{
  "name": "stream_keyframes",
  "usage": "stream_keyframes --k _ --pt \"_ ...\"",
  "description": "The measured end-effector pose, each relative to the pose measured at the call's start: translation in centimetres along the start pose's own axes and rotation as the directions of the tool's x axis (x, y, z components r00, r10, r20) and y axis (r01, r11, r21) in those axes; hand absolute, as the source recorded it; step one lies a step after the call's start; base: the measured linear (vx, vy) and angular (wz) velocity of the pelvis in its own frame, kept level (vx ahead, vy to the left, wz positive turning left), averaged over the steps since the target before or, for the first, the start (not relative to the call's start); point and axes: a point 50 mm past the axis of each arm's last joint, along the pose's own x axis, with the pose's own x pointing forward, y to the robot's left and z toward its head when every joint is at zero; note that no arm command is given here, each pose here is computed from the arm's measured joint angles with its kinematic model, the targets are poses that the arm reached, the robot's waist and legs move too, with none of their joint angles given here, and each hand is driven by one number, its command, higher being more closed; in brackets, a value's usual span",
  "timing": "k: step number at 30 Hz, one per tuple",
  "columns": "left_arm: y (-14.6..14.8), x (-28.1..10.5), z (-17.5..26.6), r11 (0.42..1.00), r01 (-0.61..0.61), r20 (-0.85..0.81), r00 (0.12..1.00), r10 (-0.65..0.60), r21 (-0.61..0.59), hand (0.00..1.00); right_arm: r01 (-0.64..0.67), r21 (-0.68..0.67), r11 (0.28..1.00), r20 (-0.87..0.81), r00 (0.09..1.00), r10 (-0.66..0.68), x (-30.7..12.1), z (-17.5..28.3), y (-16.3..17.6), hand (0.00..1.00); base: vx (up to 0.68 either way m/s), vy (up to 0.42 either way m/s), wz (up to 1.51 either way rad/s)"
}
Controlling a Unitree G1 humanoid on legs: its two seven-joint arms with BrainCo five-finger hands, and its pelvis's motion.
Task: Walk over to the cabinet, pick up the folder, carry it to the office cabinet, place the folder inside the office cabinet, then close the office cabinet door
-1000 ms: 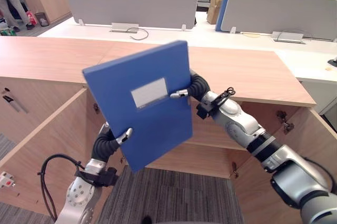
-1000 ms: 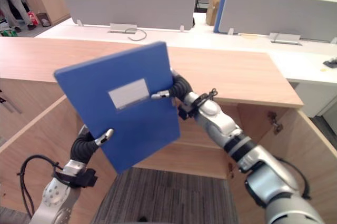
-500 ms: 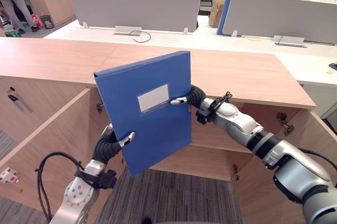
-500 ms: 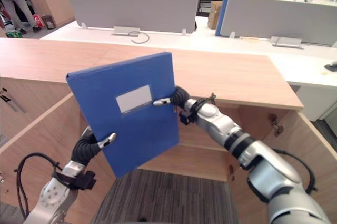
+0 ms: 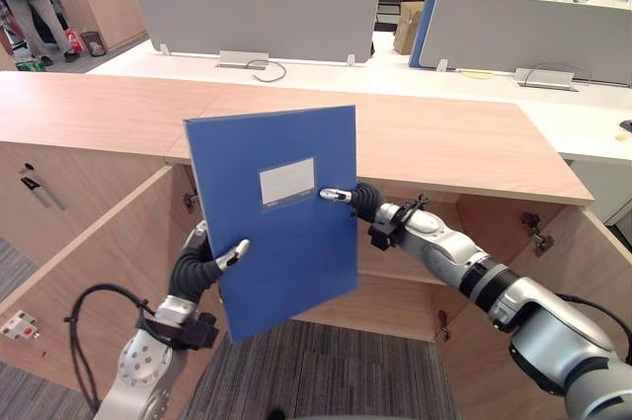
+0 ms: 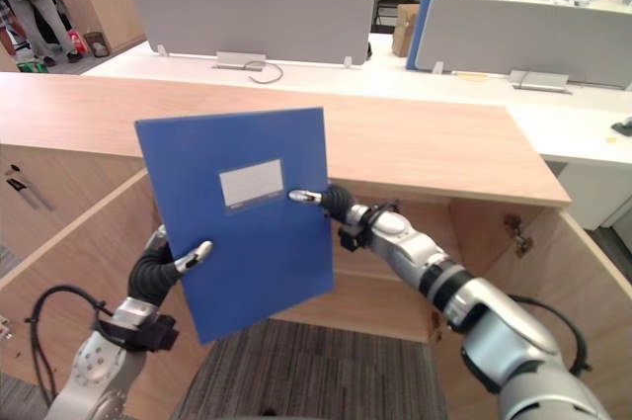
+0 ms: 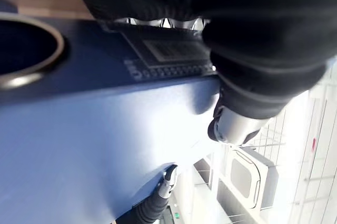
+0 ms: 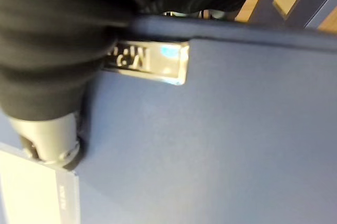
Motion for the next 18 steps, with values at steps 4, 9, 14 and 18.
stream_keyframes --k 4,9,14,18 --pt "1.0 -1.7 -5.5 0.972 -0.12 -0.201 0.976 0.079 -0.203 0.0 -0.003 -0.361 0.932 -0.012 1.0 -0.001 -0.3 0.4 1.0 1.0 -0.02 -0.012 -0.16" --pt "0.3 -5.3 -12.4 0.911 -0.299 -0.495 0.859 0.128 -0.283 0.0 -0.074 -0.718 0.692 -0.046 0.997 0.059 0.2 -1.0 3.8 1.0 0.0 -0.012 -0.06" --pt "1.2 -9.2 -16.5 0.82 -0.521 -0.695 0.68 0.233 -0.236 0.0 -0.119 -0.837 0.533 -0.084 0.992 0.09 -0.1 -3.4 5.8 1.0 -0.02 -0.002 -0.01" --pt "4.5 -14.3 -17.1 0.676 -0.735 -0.77 0.462 0.44 -0.054 0.0 -0.194 -0.883 0.427 -0.186 0.981 0.061 -1.1 -5.9 5.0 1.0 -0.06 0.007 -0.03"
